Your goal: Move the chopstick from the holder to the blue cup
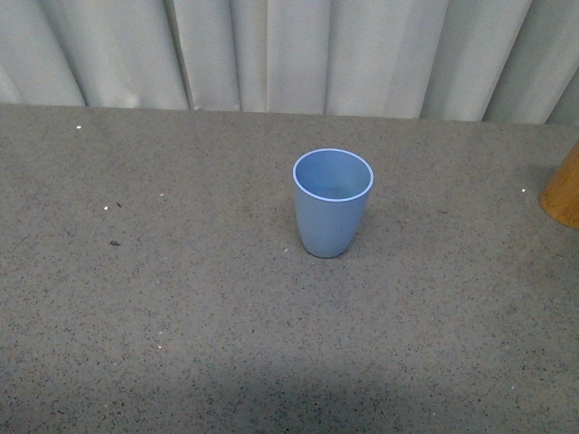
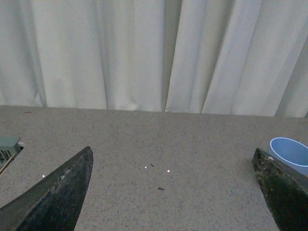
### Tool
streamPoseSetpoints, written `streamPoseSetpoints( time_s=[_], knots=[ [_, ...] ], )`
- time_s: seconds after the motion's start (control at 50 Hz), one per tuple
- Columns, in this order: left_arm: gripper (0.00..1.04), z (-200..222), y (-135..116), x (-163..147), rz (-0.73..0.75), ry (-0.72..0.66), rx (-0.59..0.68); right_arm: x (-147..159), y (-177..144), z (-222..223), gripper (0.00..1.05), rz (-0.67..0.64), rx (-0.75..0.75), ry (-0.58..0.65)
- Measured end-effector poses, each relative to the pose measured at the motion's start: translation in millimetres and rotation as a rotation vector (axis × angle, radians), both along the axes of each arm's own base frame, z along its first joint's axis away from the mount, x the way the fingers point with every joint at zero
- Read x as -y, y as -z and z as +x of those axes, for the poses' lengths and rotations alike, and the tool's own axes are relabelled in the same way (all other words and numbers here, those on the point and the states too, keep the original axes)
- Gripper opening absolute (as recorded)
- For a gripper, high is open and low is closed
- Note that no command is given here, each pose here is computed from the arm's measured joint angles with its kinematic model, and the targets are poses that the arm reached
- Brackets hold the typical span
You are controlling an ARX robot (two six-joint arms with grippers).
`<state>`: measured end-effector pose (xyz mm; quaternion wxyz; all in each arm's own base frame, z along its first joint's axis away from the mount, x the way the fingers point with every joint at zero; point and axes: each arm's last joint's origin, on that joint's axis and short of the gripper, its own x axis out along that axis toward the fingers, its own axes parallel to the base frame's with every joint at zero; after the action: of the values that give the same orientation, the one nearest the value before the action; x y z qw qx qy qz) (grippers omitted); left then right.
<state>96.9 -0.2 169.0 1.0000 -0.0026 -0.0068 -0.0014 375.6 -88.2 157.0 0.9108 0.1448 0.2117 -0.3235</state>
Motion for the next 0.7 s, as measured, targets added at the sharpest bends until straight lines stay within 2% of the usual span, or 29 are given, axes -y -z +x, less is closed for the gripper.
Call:
streamPoseSetpoints(
  time_s=[0.22,0.56,0.7],
  knots=[
    [0.98,0.0,0.0,0.0,0.000,0.000,0.000,-3.1,1.0,5.6,0.95,-0.003,-0.004,-0.007],
    [0.98,0.0,0.0,0.0,0.000,0.000,0.000,-5.4,2.3,4.8,0.28,0.000,0.008,-0.017],
    [0.98,0.0,0.0,0.0,0.000,0.000,0.000,-6.7,1.2,2.5,0.10,0.020,0.024,-0.031]
  ],
)
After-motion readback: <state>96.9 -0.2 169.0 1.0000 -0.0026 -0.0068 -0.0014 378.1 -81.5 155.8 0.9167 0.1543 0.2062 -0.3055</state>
